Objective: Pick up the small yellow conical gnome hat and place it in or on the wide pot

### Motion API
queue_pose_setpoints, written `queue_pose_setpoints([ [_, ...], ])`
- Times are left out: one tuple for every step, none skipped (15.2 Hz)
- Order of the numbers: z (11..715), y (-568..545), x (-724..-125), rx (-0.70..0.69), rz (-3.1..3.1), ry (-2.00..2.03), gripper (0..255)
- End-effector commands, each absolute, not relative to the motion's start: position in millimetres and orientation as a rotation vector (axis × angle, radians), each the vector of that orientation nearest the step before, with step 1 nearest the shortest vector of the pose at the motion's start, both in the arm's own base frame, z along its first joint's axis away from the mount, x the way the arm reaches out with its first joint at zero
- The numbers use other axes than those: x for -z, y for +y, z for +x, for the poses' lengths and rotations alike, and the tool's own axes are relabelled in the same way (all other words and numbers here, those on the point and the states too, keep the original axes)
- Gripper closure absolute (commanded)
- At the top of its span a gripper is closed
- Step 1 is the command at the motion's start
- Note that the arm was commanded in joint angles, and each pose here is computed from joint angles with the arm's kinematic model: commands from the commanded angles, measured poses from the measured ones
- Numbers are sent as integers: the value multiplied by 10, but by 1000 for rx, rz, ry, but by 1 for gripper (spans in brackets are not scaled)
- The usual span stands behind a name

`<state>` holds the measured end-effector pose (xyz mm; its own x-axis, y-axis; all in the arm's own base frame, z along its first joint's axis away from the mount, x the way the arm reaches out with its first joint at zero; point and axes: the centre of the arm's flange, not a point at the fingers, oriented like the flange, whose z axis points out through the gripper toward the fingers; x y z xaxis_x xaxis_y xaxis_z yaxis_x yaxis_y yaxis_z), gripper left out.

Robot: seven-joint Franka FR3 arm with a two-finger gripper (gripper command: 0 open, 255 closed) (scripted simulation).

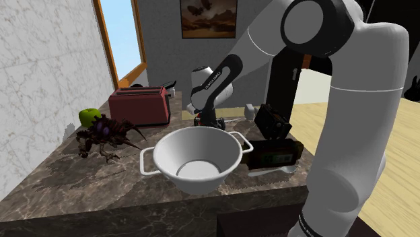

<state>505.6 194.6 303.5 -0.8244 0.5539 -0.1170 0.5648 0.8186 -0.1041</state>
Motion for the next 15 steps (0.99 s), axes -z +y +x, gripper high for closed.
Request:
queue_pose_setpoints([
  [5053,1940,-2927,211,871,2924,0],
  [5056,1932,-2875,211,871,2924,0],
  [5058,1923,-2823,211,871,2924,0],
  [5060,1915,-2771,211,871,2924,0],
  [5060,1910,-2741,211,871,2925,0],
  [5061,1910,-2741,211,871,2924,0],
  [5061,1910,-2741,211,871,2924,0],
  [5061,1910,-2741,211,871,2924,0],
  [5061,1910,-2741,211,871,2924,0],
  [5061,1910,-2741,211,871,2924,0],
  [5061,1910,-2741,211,871,2924,0],
  [5061,1910,-2741,211,871,2924,0],
  [5061,1910,-2741,211,871,2924,255],
  [5061,1910,-2741,211,871,2924,255],
  [5061,1910,-2741,211,871,2924,255],
])
